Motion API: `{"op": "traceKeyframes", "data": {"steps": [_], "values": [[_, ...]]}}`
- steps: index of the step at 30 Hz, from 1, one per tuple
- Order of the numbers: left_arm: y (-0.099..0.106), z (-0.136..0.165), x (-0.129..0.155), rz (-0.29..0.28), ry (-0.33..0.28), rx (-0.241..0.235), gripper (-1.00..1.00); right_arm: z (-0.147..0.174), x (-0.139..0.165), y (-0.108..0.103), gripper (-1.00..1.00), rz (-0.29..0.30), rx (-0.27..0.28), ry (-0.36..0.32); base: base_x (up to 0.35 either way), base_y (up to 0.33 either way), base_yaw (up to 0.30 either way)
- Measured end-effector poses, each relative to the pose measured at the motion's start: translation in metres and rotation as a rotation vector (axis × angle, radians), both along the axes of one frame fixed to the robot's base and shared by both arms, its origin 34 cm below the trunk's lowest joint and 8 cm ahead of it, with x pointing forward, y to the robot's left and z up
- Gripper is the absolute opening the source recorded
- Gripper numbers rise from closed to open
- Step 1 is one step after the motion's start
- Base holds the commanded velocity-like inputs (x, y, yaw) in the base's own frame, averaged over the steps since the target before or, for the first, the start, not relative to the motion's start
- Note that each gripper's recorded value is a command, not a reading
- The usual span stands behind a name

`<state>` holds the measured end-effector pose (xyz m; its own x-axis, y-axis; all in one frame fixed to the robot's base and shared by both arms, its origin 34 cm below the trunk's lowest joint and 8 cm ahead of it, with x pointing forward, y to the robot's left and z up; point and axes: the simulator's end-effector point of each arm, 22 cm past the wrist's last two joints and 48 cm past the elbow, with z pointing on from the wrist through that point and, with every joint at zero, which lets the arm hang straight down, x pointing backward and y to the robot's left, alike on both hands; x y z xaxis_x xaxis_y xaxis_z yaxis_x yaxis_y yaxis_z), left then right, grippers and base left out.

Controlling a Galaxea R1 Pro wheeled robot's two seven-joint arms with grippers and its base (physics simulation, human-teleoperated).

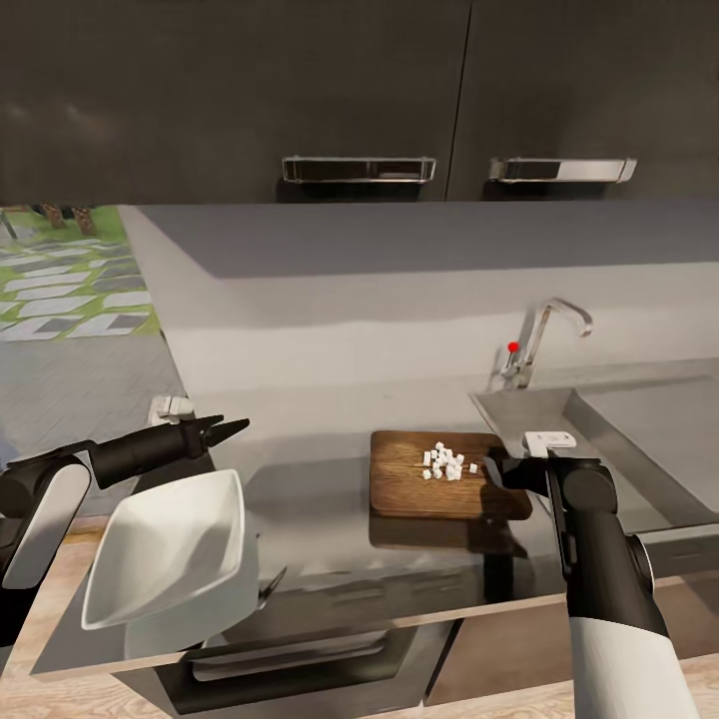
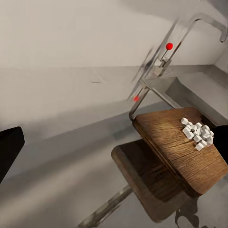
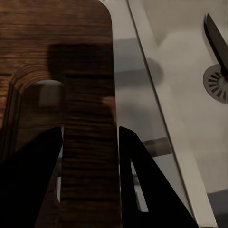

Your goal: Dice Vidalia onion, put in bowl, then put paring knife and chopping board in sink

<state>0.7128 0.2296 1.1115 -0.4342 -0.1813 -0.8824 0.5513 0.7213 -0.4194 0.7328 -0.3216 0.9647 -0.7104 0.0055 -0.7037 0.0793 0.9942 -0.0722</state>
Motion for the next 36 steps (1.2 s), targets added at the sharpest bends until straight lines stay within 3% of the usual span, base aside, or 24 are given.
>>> {"op": "traceKeyframes", "data": {"steps": [36], "values": [[-0.002, 0.037, -0.01, -0.004, 0.001, -0.001, 1.0, 0.038, -0.01, 0.0, -1.0, 0.0, 0.0, 0.001, 0.0, 0.0, 0.0]]}}
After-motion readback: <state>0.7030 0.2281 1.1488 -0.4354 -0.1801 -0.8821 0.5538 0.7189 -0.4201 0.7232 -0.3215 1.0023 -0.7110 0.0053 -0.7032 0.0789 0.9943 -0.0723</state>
